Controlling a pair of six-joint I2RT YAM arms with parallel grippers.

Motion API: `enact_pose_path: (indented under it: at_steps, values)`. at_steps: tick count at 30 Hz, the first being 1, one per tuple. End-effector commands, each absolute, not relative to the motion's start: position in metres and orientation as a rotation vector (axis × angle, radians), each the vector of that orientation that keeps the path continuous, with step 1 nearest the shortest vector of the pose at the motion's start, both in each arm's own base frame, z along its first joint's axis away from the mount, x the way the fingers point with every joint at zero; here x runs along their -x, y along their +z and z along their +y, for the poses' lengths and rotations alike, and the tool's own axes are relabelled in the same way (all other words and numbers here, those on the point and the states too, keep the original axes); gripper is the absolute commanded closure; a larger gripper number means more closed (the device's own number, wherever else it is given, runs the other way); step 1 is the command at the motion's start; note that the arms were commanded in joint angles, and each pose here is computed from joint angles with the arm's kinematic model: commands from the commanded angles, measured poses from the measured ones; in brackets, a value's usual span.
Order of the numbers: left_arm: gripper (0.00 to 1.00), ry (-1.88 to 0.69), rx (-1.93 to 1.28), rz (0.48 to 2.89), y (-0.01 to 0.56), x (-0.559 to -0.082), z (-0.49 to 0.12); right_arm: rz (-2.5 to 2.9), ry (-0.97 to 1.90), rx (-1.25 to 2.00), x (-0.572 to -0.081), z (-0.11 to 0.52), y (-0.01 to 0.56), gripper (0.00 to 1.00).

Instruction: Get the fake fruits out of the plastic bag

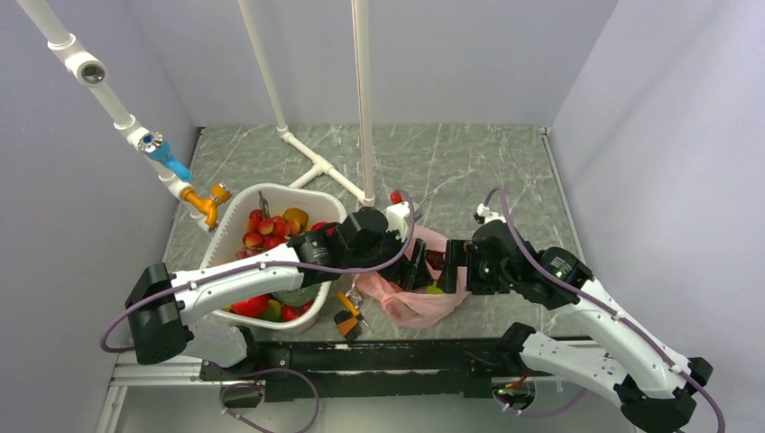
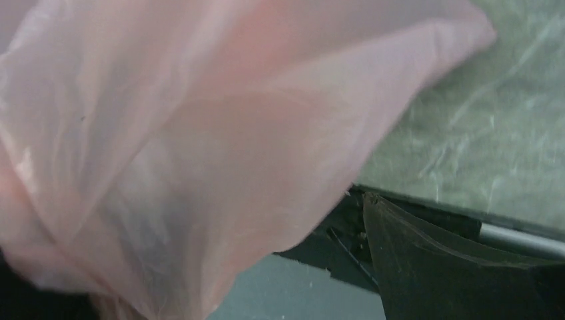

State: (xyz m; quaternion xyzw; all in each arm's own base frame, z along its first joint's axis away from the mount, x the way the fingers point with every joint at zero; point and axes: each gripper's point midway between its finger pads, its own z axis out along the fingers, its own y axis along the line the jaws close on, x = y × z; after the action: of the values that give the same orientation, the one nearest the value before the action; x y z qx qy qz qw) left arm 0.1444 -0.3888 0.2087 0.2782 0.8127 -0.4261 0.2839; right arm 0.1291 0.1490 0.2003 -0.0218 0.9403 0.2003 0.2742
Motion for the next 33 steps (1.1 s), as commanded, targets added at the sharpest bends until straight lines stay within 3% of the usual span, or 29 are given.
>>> enact_pose_path:
  at_steps: [1,3,5,9,13,22,24,29,33]
  values:
    - [0.16,-1.052,-0.713,2.124,0.23,-0.157,-0.391,2.698,0.421,-0.157,-0.096,0.119,0.168,0.01]
    - [0.15,-0.965,-0.668,2.157,0.225,-0.162,-0.385,2.655,0.551,-0.143,-0.093,0.129,0.17,0.01]
    - [0.13,-0.876,-0.61,2.197,0.215,-0.168,-0.38,2.603,0.712,-0.061,-0.091,0.146,0.173,0.12]
    - [0.07,-0.737,-0.531,2.291,0.199,-0.169,-0.378,2.523,0.942,0.068,-0.085,0.172,0.18,0.75]
    - [0.01,-0.59,-0.5,2.302,0.19,-0.168,-0.379,2.423,0.937,0.099,-0.094,0.169,0.185,1.0]
    - [0.01,-0.161,-0.311,2.365,0.143,-0.187,-0.351,2.344,0.96,0.095,-0.101,0.17,0.199,1.0]
    - [0.05,-0.038,-0.317,2.329,0.139,-0.2,-0.342,2.318,0.969,0.089,-0.102,0.17,0.205,1.0]
    - [0.3,-0.001,-0.42,2.306,0.143,-0.237,-0.349,2.221,0.903,-0.019,-0.113,0.15,0.217,1.0]
    - [0.7,-0.308,-0.552,2.282,0.167,-0.259,-0.383,2.155,0.86,-0.128,-0.119,0.133,0.228,1.0]
